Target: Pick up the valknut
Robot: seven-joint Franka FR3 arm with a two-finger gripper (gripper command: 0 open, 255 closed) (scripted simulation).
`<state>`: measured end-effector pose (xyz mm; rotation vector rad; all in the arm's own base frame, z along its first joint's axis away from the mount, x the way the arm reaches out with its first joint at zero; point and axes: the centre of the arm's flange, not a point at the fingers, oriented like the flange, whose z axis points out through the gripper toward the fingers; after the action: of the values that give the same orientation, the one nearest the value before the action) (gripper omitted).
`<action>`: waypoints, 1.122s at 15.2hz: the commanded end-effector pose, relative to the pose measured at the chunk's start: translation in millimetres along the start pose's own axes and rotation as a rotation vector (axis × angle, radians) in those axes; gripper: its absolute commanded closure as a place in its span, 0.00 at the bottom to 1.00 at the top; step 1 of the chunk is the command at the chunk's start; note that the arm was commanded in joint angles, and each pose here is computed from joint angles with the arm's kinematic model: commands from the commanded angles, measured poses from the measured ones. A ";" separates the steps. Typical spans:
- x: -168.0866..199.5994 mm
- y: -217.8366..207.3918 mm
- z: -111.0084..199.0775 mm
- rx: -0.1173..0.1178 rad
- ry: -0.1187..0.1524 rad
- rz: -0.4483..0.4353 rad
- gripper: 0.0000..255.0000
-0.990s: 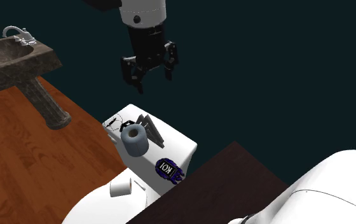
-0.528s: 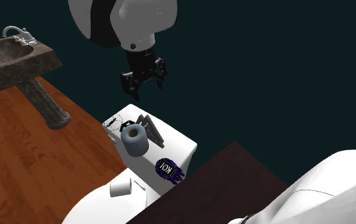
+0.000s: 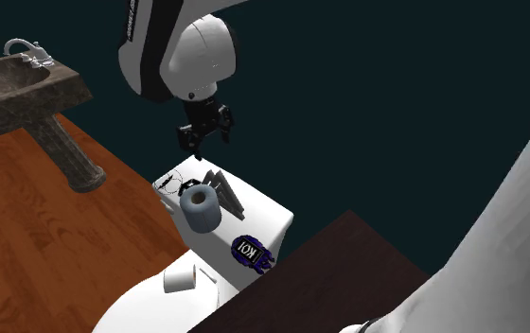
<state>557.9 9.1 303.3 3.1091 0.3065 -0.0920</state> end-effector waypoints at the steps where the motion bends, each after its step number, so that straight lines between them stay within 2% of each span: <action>1: 17.0 1.4 20.8 0.003 -0.009 -0.019 0.00; 7: 71.5 4.5 81.8 0.010 -0.033 -0.076 0.00; 15: 74.8 4.1 122.8 0.010 -0.034 -0.077 0.00; 17: 74.8 4.1 122.8 0.010 -0.034 -0.077 0.00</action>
<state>623.9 17.0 178.4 3.1019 0.4263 -0.1485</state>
